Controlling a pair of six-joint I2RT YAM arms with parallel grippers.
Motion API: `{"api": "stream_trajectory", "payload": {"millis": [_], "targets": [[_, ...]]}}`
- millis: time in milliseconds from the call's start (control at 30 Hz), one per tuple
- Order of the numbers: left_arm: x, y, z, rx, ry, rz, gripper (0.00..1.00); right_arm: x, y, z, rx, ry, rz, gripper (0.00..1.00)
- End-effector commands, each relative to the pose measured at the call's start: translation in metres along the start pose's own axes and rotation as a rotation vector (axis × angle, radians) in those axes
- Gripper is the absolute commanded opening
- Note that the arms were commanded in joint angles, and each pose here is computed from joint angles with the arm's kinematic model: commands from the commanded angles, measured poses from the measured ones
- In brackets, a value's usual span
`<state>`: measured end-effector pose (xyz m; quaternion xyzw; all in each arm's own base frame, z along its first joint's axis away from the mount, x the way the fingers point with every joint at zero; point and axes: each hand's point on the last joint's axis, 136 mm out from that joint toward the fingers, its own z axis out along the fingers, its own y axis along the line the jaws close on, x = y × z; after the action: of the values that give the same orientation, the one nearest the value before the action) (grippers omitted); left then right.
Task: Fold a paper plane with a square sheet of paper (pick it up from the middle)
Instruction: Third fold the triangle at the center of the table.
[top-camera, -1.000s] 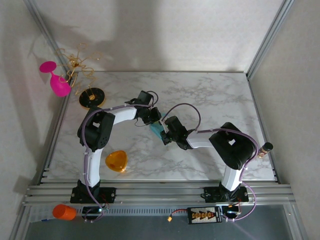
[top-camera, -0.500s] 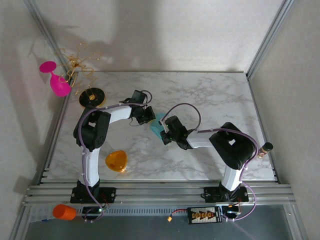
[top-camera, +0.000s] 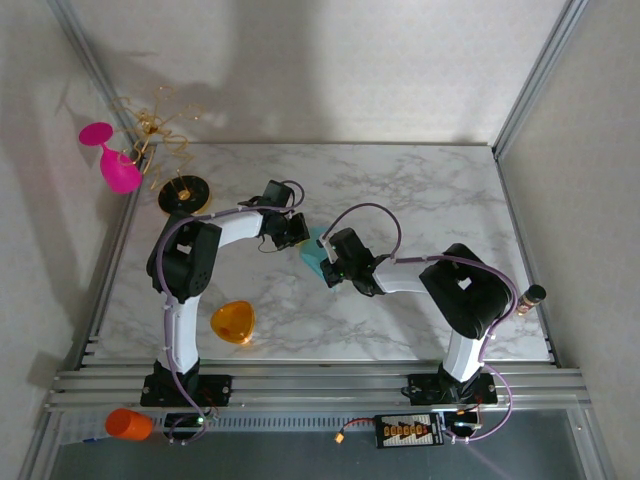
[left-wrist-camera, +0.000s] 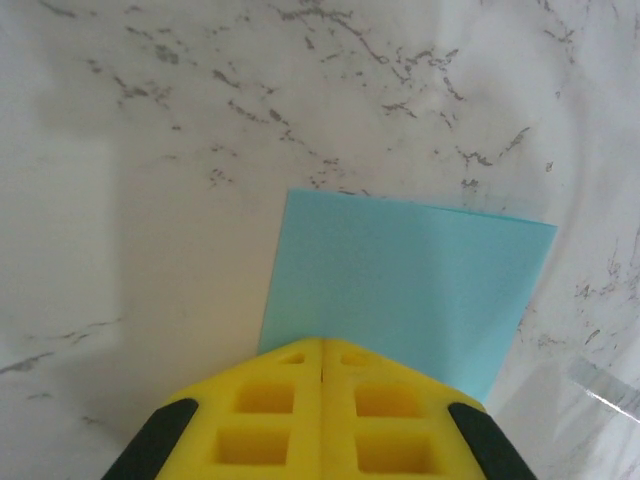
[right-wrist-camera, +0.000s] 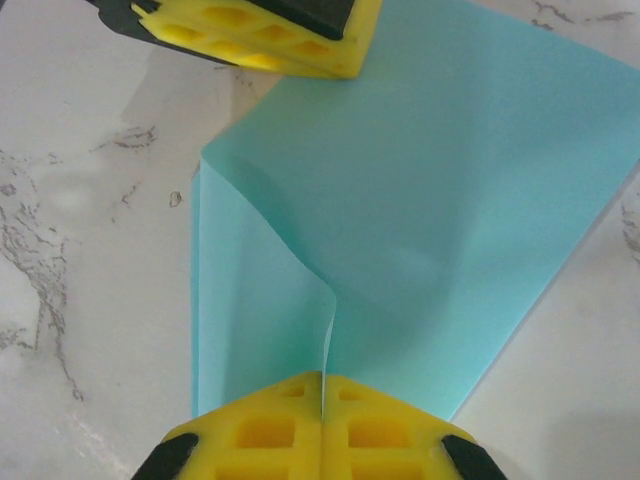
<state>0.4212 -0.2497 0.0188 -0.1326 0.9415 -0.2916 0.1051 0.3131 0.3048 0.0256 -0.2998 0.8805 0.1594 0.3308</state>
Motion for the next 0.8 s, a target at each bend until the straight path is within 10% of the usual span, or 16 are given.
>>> {"api": "stream_trajectory", "payload": {"millis": [0, 767], "targets": [[0.005, 0.015, 0.006, -0.065, 0.02, 0.005, 0.05, -0.003, -0.003, 0.002, 0.005, 0.006, -0.006, 0.01], [-0.013, -0.011, -0.022, -0.02, -0.058, 0.014, 0.08, 0.013, -0.004, 0.012, 0.006, 0.069, -0.003, 0.02]]}}
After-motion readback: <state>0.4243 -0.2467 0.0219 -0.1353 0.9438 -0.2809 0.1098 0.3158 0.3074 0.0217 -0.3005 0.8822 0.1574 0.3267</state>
